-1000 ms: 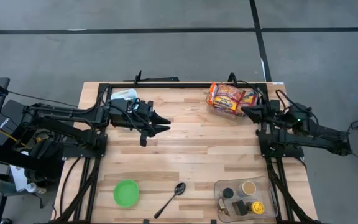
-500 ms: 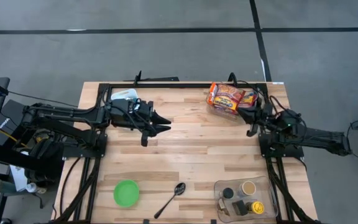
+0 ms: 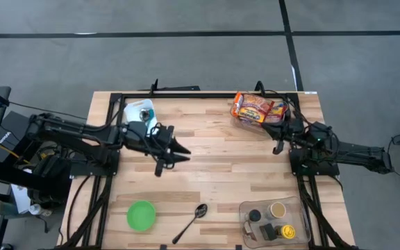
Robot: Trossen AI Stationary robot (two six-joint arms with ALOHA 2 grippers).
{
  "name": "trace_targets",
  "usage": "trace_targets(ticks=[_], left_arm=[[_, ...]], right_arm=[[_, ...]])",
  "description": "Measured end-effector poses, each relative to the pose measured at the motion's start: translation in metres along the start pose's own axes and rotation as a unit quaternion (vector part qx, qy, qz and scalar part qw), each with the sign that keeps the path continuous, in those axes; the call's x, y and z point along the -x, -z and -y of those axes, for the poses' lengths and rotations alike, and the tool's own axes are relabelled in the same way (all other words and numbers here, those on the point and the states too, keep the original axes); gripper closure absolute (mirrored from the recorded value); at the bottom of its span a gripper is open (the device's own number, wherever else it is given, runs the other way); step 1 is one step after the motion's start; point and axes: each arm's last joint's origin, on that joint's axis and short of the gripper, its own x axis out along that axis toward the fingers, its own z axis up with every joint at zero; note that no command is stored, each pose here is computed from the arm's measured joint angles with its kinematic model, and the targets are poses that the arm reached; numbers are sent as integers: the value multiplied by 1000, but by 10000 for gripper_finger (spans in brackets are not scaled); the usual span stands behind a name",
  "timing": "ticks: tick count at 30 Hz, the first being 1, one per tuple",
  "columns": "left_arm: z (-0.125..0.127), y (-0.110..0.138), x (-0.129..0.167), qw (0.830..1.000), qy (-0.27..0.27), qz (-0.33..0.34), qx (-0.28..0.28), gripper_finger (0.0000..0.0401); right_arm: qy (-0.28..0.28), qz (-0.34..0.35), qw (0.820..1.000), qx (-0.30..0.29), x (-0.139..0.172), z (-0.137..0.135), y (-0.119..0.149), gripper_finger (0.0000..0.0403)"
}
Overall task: Pick & Place Food Item
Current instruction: Put the black spoon into the white bin
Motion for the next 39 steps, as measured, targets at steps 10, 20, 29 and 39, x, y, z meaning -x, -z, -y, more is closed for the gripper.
trace_targets(ticks=[10, 20, 29, 39], left_arm=[[41, 14, 1, 996, 85, -30, -1, 293], [78, 24, 9, 987, 156, -41, 18, 293], [97, 25, 12, 989, 147, -2, 19, 293], [111, 29, -17, 979, 176, 93, 31, 293]], right_arm=[[1, -22, 1000, 10, 0, 0, 4, 403], [1, -22, 1000, 10, 0, 0, 4, 403], [1, -22, 1000, 10, 0, 0, 4, 403], [1, -22, 1000, 10, 0, 0, 4, 403]])
